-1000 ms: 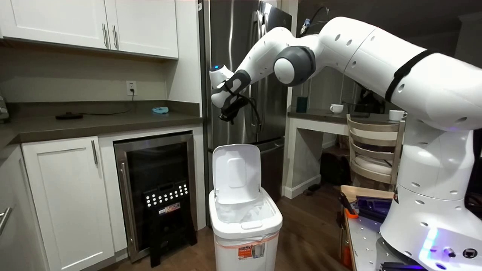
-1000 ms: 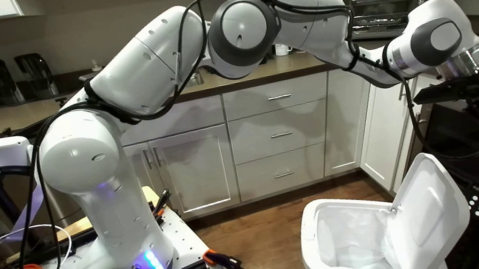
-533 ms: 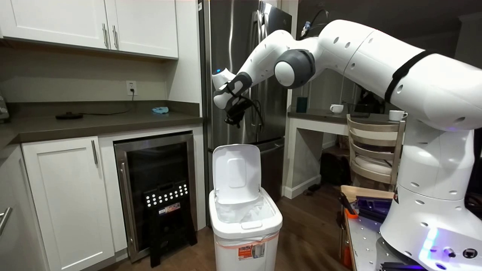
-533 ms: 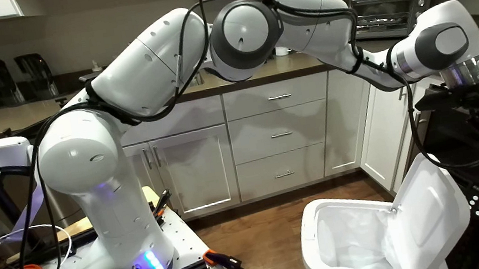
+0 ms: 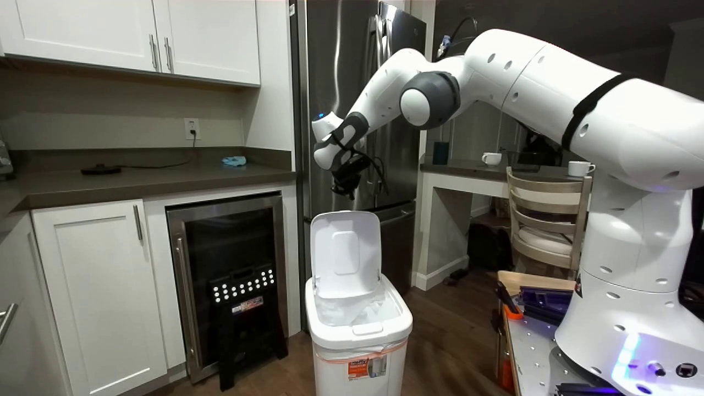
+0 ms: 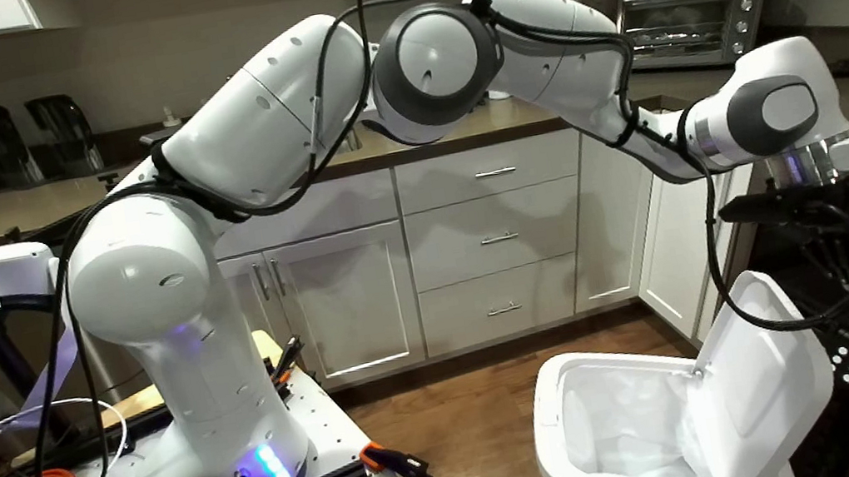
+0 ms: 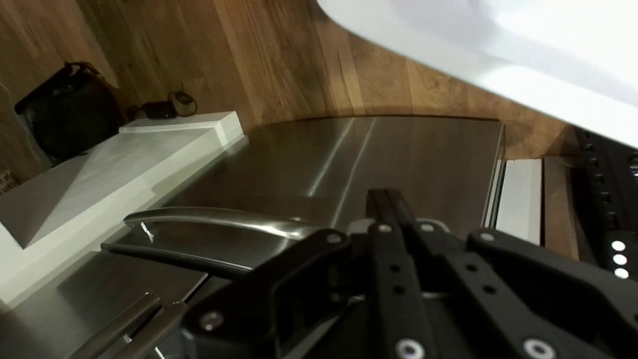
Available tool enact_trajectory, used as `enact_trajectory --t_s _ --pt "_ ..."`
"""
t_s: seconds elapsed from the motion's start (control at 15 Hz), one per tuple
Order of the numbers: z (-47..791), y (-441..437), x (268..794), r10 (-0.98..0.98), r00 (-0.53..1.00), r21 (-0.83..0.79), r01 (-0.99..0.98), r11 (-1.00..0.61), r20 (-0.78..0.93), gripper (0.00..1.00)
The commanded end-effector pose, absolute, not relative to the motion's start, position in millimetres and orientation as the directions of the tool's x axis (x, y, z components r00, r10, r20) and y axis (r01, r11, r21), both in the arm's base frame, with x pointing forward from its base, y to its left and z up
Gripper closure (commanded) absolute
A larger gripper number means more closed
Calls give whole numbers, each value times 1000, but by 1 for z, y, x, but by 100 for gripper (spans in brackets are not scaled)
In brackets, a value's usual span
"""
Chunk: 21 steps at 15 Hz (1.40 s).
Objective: Close the bin
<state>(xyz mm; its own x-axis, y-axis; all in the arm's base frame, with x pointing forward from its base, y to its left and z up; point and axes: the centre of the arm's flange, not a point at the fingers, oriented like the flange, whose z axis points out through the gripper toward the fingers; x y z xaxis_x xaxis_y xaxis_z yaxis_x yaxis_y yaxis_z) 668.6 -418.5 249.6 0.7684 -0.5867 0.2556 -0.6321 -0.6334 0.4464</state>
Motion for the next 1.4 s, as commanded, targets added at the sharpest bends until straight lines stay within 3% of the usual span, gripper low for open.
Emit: enact_trajectory --t_s 0.0,0.6,1.33 --pt "233 -417 649 -613 752 415 -651 -635 242 100" --pt "194 -401 632 -614 753 356 -655 -667 235 100" --pt "267 -341 586 -685 725 347 -664 -663 79 100"
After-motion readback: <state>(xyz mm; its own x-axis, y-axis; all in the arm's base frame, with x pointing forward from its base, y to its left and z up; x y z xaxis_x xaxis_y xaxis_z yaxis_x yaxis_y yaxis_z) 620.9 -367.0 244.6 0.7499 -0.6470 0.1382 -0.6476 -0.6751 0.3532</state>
